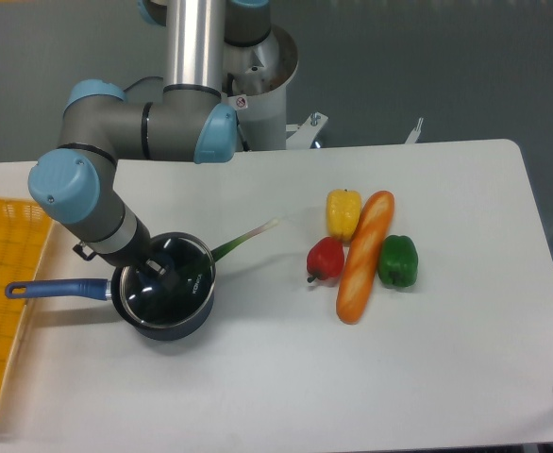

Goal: Close the pot lid
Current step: 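Adjust the lid seating on the saucepan while holding the knob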

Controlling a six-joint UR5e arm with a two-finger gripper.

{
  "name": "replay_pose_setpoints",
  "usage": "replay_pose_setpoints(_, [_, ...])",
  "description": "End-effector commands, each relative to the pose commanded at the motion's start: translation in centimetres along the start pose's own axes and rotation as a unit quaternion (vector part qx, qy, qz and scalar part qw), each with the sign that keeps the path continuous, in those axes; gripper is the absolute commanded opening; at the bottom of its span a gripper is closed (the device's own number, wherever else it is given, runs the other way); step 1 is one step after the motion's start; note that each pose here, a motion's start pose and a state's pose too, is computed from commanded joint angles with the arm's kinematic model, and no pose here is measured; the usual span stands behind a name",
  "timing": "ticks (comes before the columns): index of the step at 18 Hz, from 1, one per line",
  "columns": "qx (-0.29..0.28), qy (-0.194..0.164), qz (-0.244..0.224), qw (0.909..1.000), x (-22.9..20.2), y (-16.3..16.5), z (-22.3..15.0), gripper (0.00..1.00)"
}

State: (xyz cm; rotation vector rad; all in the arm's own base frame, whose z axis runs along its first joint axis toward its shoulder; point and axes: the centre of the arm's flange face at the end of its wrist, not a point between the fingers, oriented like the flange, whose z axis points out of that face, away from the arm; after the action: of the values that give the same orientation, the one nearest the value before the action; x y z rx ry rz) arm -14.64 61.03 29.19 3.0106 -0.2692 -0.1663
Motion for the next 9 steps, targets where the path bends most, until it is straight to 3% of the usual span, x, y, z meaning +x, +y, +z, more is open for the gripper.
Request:
replay_pose_setpoints(3, [0.0, 0.0, 0.0, 1.0, 0.0, 0.0, 0.0, 0.81])
replay_pose_setpoints(9, [0.002, -0.001, 0.002, 1.0, -0.03, -0.02, -0.18, 0.98])
